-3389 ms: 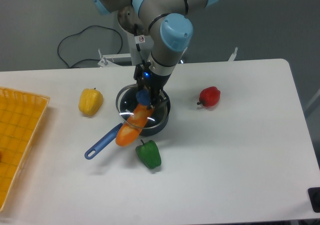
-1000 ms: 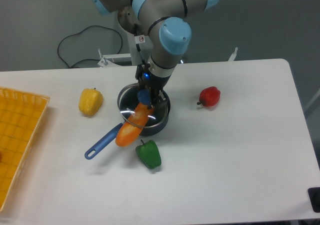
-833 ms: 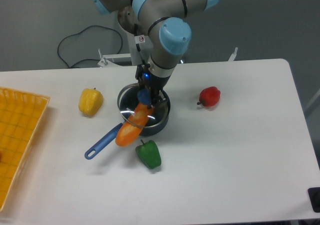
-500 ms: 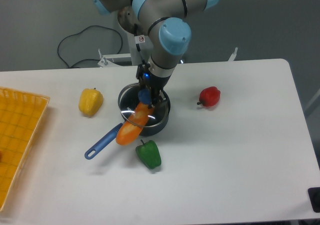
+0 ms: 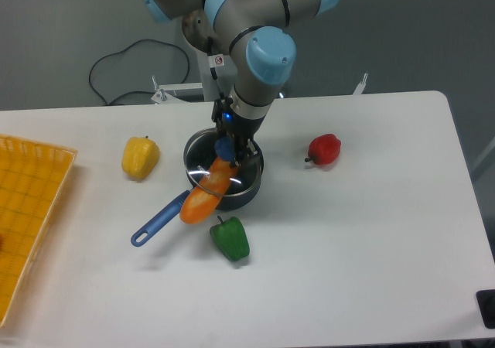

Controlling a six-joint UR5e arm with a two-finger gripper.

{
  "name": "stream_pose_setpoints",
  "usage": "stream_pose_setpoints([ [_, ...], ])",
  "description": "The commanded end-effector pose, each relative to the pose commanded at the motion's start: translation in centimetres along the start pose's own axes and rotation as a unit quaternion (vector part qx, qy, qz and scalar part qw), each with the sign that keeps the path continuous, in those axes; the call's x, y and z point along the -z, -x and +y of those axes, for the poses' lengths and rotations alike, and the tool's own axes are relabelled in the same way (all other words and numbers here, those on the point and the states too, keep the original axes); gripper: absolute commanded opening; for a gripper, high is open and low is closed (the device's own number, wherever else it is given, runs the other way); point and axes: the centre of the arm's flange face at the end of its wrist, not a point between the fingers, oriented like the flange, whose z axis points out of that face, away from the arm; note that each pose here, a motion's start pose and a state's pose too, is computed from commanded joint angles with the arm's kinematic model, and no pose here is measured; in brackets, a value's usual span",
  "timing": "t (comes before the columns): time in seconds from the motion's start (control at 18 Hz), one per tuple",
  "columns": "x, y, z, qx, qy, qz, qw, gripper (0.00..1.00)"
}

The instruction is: Close the pot lid

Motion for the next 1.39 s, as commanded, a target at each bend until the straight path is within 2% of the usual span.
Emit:
stream_pose_setpoints([
  [1.39,-0.18,-0.01,0.14,-0.006,0.001,0.002,1.0000,0.58],
])
